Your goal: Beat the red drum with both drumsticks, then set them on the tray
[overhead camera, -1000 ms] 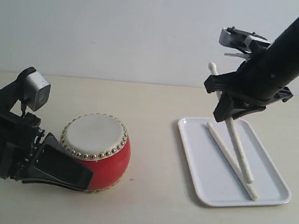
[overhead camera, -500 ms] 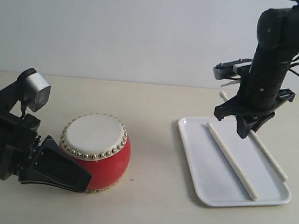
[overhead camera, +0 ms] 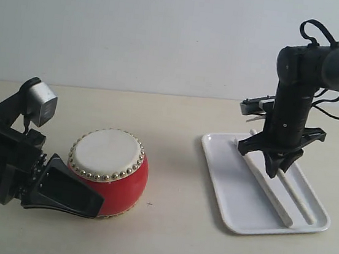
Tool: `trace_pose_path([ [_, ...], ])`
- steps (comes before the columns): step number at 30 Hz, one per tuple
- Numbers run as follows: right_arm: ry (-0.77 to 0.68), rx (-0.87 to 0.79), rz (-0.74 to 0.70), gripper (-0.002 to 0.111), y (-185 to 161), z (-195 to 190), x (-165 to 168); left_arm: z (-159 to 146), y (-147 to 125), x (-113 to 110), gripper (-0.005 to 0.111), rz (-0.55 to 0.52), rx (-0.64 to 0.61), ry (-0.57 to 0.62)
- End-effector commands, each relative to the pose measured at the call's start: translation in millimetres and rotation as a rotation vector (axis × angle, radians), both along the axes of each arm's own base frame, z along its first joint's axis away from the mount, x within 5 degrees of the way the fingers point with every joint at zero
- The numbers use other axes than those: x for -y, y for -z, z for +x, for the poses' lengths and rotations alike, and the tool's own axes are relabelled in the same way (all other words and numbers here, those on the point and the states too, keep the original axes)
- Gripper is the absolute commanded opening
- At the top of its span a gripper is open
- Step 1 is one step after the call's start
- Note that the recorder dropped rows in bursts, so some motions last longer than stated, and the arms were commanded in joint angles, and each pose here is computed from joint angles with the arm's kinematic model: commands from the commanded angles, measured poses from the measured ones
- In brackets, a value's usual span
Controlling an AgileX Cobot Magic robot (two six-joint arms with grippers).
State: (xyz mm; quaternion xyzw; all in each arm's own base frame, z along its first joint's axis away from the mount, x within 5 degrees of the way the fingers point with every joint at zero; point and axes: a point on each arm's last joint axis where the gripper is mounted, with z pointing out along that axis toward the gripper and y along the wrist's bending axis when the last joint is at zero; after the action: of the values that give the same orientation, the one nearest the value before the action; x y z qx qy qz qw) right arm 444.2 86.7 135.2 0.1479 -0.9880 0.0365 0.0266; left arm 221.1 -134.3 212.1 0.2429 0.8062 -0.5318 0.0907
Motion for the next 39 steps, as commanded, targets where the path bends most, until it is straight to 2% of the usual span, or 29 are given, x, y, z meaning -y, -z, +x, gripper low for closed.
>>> trace_pose_path([
  [1,0.01,0.009,-0.005,0.0,-2,3,8,0,-3,0,0.0,-0.01,0.006,0.0],
  [10,-0.001,0.037,0.021,0.001,1,6,6,0,-3,0,0.0,-0.01,0.007,0.0],
  [22,0.001,0.057,0.025,0.036,1,8,5,0,-3,0,0.0,-0.01,0.007,0.0],
  [27,0.009,0.066,0.027,0.043,0,9,5,0,-3,0,0.0,-0.01,0.007,0.0],
  [30,0.003,0.077,0.016,0.042,-9,8,6,0,-3,0,0.0,-0.01,0.007,0.0],
  [31,0.008,0.087,0.005,0.039,-16,7,8,0,-3,0,0.0,-0.012,0.006,-0.001],
  [32,0.014,0.1,-0.002,0.034,-23,6,9,0,-3,0,0.0,-0.012,0.006,-0.001],
  [36,0.031,0.232,0.022,0.003,-75,-4,16,0,-4,0,0.0,-0.016,0.005,-0.005],
  [39,0.066,0.338,0.084,0.0,-109,-24,24,0,-4,0,0.0,-0.016,0.01,-0.002],
])
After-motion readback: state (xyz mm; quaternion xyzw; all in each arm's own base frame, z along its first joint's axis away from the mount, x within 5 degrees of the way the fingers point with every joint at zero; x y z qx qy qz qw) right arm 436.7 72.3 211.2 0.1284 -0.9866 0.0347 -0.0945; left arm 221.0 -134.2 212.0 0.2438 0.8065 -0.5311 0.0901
